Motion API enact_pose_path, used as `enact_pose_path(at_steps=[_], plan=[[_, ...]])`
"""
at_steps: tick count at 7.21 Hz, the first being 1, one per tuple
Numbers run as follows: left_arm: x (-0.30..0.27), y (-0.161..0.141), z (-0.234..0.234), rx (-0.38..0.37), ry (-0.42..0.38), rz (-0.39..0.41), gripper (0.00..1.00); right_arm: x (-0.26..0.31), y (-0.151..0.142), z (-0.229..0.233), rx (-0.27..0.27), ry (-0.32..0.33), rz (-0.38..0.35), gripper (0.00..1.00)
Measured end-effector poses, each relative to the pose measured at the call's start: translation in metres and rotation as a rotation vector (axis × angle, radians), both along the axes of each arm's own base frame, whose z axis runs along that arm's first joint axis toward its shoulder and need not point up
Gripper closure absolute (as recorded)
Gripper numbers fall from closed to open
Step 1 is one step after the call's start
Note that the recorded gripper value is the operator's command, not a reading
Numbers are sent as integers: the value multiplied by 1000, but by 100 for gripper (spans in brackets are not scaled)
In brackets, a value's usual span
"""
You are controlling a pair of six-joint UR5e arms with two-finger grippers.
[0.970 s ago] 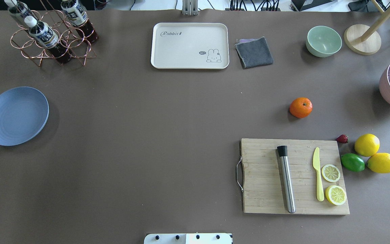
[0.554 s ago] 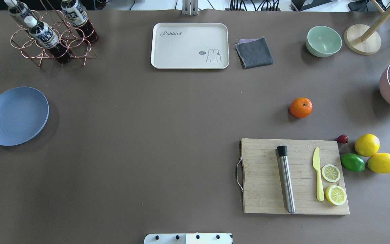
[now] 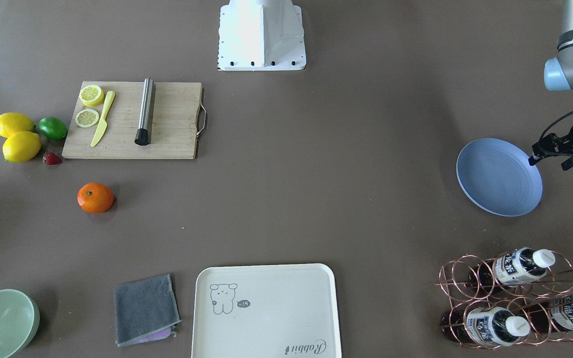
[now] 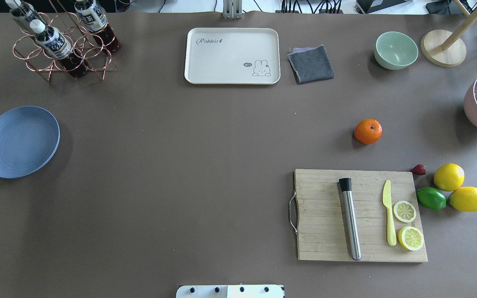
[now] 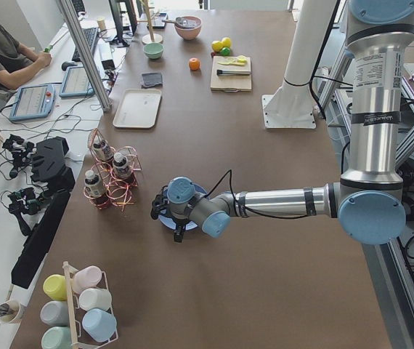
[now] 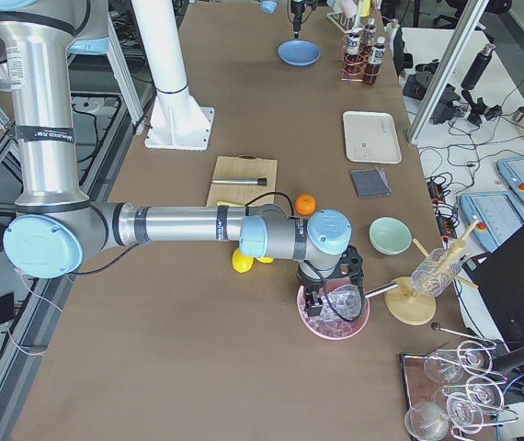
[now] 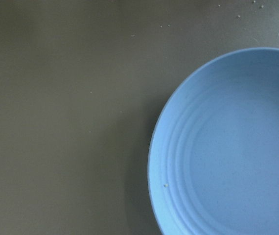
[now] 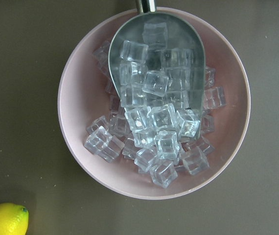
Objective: Pick orange to plate
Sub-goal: 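Push the blue plate toward center with left gripper while right arm approaches orange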
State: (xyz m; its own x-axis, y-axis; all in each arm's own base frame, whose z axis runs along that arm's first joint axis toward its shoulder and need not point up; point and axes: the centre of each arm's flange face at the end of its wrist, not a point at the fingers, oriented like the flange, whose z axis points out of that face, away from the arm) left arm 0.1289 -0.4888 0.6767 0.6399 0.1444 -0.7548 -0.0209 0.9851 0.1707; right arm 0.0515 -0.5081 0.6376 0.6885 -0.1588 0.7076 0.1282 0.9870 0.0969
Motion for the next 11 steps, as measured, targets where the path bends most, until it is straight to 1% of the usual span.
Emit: enact_pose_path(at_steps=[1,3,4,5,7,9,10,11], plan=[[6,-3,5,-5,-1,1,13,0,1,1,-2,-1,0,0],[19,-6,11,-15,-5,15,41,-1,1,0,-1,-14,-1,0],[23,-7,13,-18,-6,21,61,-2,2,0,-2,-26,-1,0],[25,-7,13,-19,-6,24,100,-2,3,0,-1,-33,-4,0],[25,-6,12,-26,-2,19,100,-3,3,-5,10,-35,-5,0],[27,-7,-1,-41,22,-1,100,-4,1,-17,9,-47,13,0],[30,-11,-21,-57,58,-24,100,-7,-1,-27,22,-52,16,0],[39,-16,-59,-98,122,-66,100,-17,-7,-45,38,-54,14,0]])
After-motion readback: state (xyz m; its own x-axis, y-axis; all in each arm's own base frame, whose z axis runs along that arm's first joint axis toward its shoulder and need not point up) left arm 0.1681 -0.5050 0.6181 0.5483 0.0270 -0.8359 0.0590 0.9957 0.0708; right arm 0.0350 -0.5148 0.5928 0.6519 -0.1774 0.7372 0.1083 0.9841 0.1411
